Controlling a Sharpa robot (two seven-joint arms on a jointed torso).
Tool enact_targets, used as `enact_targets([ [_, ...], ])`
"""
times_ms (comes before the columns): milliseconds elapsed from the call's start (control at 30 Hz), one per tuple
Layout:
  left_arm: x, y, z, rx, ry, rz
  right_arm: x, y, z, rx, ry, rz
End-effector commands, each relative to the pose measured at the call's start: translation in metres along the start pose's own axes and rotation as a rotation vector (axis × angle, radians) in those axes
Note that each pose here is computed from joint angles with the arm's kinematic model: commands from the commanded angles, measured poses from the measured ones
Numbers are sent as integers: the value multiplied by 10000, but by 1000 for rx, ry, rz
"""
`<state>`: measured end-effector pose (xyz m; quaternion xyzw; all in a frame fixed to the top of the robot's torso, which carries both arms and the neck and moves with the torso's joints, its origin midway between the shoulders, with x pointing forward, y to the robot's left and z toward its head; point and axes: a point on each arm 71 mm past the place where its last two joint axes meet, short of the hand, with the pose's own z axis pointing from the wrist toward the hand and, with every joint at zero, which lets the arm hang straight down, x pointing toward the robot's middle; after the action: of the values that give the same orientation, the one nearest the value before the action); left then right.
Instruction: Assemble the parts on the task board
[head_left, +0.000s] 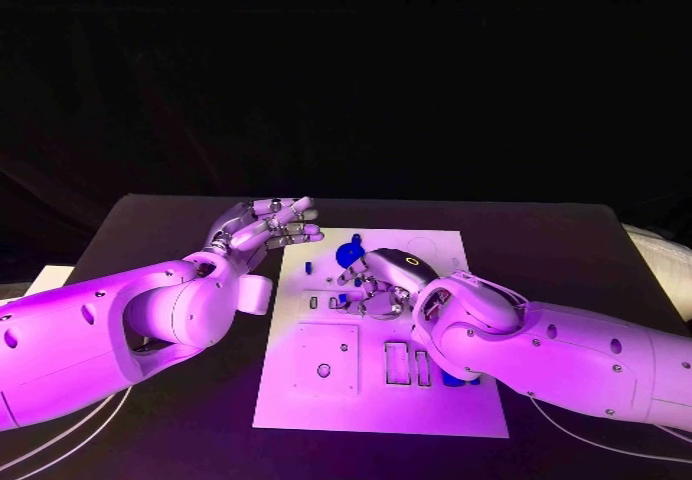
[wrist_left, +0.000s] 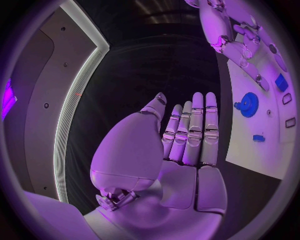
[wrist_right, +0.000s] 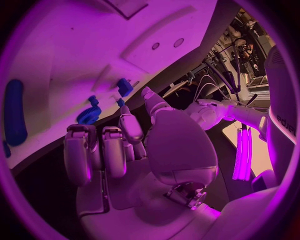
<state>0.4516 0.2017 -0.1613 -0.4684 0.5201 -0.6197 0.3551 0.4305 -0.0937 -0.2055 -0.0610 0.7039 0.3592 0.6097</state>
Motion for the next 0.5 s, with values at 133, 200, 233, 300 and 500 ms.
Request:
enact_targets([
  [133, -31, 45, 22, -62, 42, 66, -308, 85, -88, -144, -85, 119],
  [200, -43, 85, 24, -116, 64, 119, -423, 51, -129, -156, -64, 168],
  [233, -46, 108, 22, -148, 80, 147, -479, 28, -151, -155, -54, 193],
  [300, -53, 156, 14, -214, 111, 209, -577, -22, -195, -145, -36, 237],
  [500, -99, 330, -32, -531, 251, 567, -952, -274, -369, -69, -72, 354],
])
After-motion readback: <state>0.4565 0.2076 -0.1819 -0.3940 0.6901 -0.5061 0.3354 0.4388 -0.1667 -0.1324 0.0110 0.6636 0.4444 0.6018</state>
